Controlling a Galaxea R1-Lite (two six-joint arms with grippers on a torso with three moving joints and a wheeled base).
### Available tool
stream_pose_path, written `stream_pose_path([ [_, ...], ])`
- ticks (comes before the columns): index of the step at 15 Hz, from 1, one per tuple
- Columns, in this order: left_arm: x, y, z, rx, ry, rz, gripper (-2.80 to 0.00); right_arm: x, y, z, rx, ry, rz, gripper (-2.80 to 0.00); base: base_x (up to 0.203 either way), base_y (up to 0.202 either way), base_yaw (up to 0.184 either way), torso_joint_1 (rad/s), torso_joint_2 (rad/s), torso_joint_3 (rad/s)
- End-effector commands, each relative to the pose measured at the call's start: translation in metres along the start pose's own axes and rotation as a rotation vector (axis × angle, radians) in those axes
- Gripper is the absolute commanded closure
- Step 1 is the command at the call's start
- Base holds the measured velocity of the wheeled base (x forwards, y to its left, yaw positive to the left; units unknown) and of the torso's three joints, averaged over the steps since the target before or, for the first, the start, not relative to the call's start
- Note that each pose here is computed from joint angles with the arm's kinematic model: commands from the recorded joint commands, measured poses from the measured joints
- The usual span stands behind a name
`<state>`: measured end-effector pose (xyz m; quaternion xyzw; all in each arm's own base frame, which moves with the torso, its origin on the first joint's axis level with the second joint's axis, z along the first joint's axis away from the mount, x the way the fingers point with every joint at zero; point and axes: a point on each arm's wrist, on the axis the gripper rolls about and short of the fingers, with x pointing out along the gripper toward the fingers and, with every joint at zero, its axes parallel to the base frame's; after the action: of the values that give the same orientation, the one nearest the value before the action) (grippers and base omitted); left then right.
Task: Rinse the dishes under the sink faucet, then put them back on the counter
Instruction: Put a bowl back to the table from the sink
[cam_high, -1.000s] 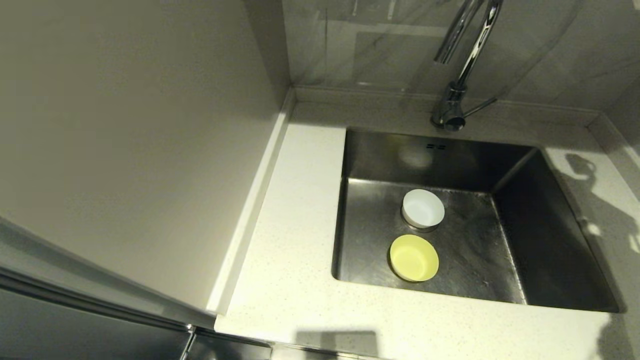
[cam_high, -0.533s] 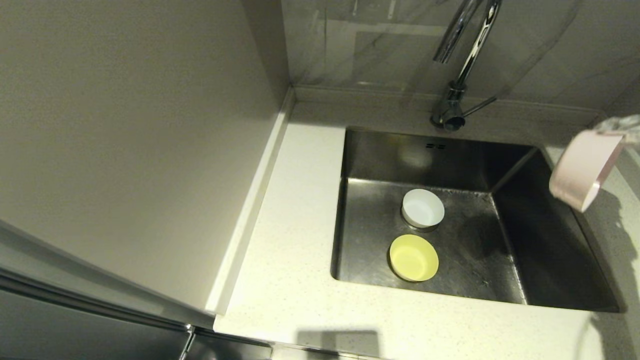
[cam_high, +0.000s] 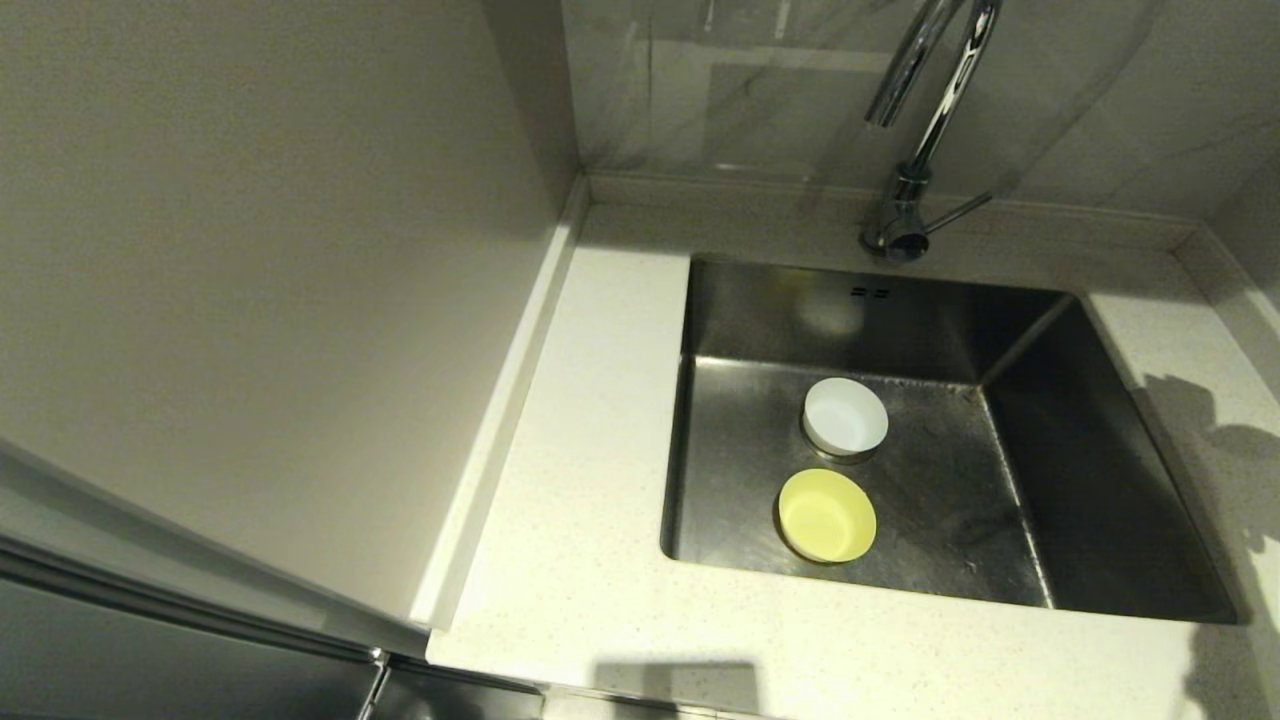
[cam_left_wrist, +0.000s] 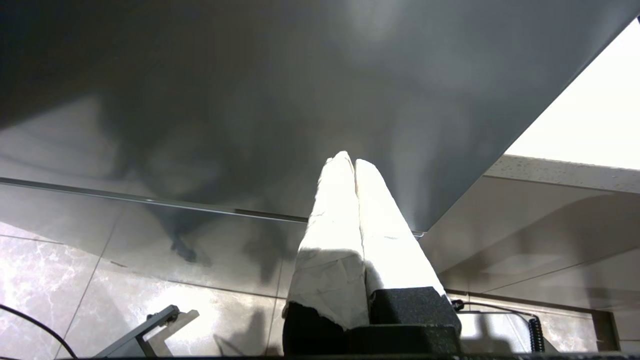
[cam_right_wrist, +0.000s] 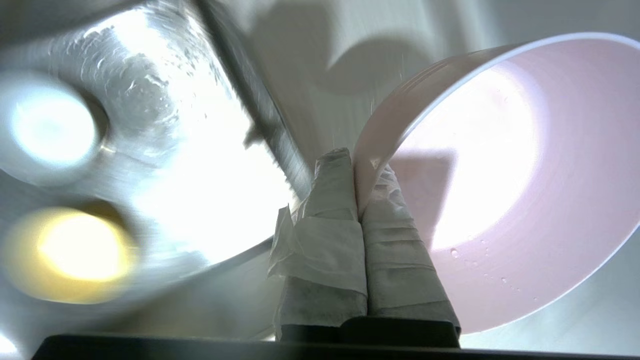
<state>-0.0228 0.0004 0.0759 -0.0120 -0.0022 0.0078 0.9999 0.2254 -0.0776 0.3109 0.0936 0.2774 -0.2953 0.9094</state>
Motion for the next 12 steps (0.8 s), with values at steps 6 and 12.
stream_pose_path([
  [6,0.0,0.0,0.0,-0.001,-0.002,0.001,0.0,0.014,0.083,0.015,-0.636,-0.131,0.148,0.0,0.0,0.0,0.0,0.0,0.0,0.0],
  [12,0.0,0.0,0.0,-0.001,-0.002,0.001,0.0,0.096,0.108,0.02,-0.674,-0.031,-0.024,0.0,0.0,0.0,0.0,0.0,0.0,0.0],
])
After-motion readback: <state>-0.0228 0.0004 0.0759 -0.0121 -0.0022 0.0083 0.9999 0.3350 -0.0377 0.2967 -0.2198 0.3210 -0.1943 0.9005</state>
